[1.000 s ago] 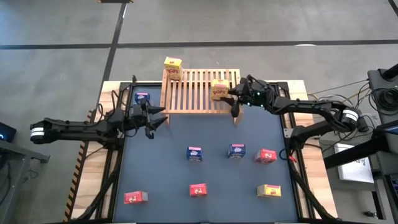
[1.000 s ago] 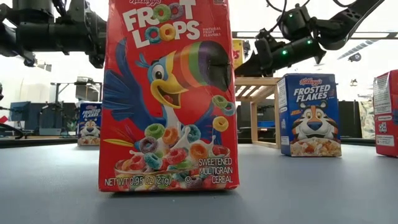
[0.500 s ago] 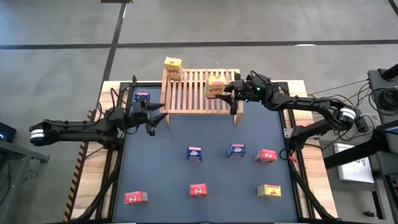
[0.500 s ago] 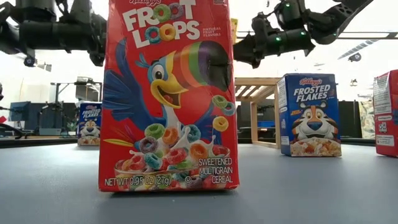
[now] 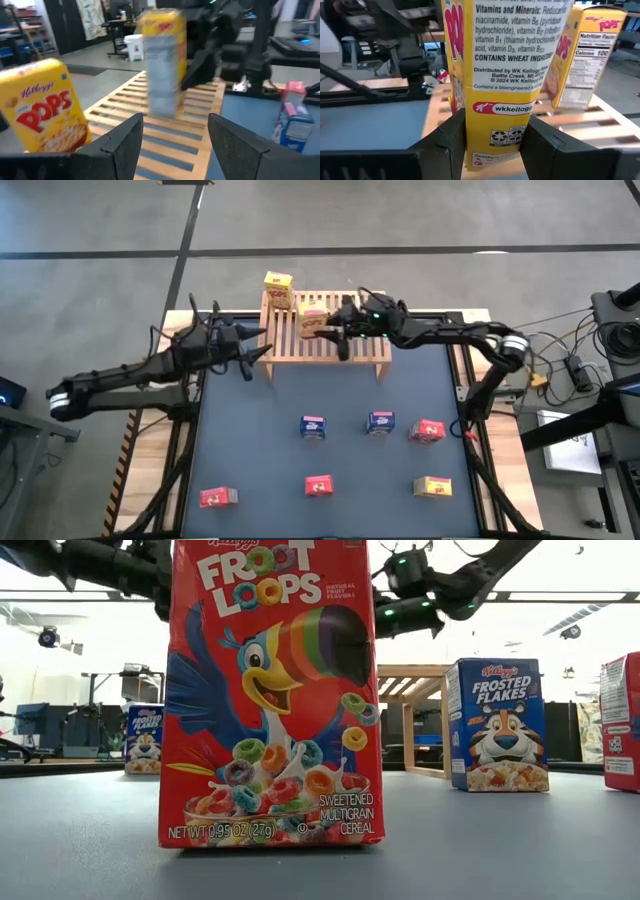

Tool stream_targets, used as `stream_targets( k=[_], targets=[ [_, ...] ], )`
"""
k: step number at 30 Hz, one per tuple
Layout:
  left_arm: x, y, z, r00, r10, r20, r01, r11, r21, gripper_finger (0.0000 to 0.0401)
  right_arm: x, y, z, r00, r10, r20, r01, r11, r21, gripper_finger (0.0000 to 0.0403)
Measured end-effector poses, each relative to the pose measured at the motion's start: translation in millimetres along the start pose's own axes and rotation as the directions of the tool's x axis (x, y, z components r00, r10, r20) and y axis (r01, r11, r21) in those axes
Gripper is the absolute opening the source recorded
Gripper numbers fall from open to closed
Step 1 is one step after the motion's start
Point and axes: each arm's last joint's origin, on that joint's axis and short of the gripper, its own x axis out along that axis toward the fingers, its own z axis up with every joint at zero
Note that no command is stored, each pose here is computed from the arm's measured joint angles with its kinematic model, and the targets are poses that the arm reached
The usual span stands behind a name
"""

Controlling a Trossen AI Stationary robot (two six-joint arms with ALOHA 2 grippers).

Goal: Stack cereal on shelf
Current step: Put the top yellow cereal box on the shelf aligned with the other yellow cereal box

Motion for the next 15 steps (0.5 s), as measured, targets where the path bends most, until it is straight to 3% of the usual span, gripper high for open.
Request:
stream_targets(
  k=[4, 15],
  targets=[
    [-4.9, -1.0, 5.1, 0.996, -0.085, 0.024, 0.085, 0.996, 0.005, 0.0207, 28.8, -9.9, 3.4, 1.000, 0.008, -0.029, -0.008, 1.000, 0.001, 0.0144],
    [-23.1, -2.5, -22.1, 0.995, -0.088, 0.056, 0.091, 0.994, -0.068, 0.0207, 77.6, -30.8, -6.4, 0.996, 0.003, -0.095, -0.002, 1.000, 0.013, 0.0143]
  ],
)
